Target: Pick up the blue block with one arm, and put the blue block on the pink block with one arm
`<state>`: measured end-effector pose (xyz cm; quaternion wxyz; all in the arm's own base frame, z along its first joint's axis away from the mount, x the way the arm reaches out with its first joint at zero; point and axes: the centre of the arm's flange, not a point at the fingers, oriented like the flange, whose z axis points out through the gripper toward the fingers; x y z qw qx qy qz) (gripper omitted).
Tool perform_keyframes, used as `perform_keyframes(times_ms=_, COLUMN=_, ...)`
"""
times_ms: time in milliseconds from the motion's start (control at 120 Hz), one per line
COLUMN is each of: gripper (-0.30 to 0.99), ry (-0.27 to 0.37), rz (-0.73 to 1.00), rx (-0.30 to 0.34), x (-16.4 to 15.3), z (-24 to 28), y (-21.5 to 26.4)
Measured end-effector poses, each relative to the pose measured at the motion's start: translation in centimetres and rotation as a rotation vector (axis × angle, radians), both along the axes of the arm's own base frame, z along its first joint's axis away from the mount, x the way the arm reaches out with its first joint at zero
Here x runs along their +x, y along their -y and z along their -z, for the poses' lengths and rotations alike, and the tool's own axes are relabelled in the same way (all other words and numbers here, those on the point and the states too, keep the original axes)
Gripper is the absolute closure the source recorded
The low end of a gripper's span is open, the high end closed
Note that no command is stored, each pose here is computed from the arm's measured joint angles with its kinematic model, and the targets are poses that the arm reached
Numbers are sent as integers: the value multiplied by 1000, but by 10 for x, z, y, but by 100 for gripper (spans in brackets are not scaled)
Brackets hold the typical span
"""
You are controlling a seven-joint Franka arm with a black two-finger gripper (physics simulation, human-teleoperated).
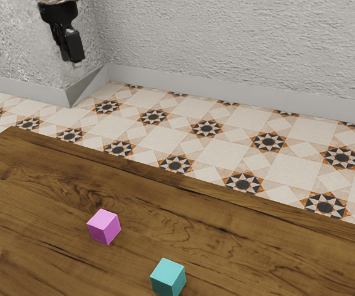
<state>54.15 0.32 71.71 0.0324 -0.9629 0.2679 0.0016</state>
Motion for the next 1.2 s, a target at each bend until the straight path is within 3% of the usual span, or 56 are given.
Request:
perform_keyframes(times_ms=175, gripper=0, ry=-54, rz=53, rx=12, x=14, z=23, y=5)
perform_keyframes(times_ms=283, gripper=0, ry=-76, rz=127, rx=18, x=11, z=31, y=33)
perform_keyframes(times_ms=533, gripper=0, ry=-173, rz=479, rx=-59, x=19, z=137, y=131)
perform_keyframes(times_ms=692, gripper=0, ry=-218, rz=652, rx=-67, x=15, z=204, y=167)
perform_keyframes(times_ms=925, gripper=0, ry=-231, rz=795, rx=-123, x=17, z=292, y=179)
perform_keyframes(times_ms=1200, gripper=0, ry=-167, rz=913, rx=-173, x=0, z=349, y=204)
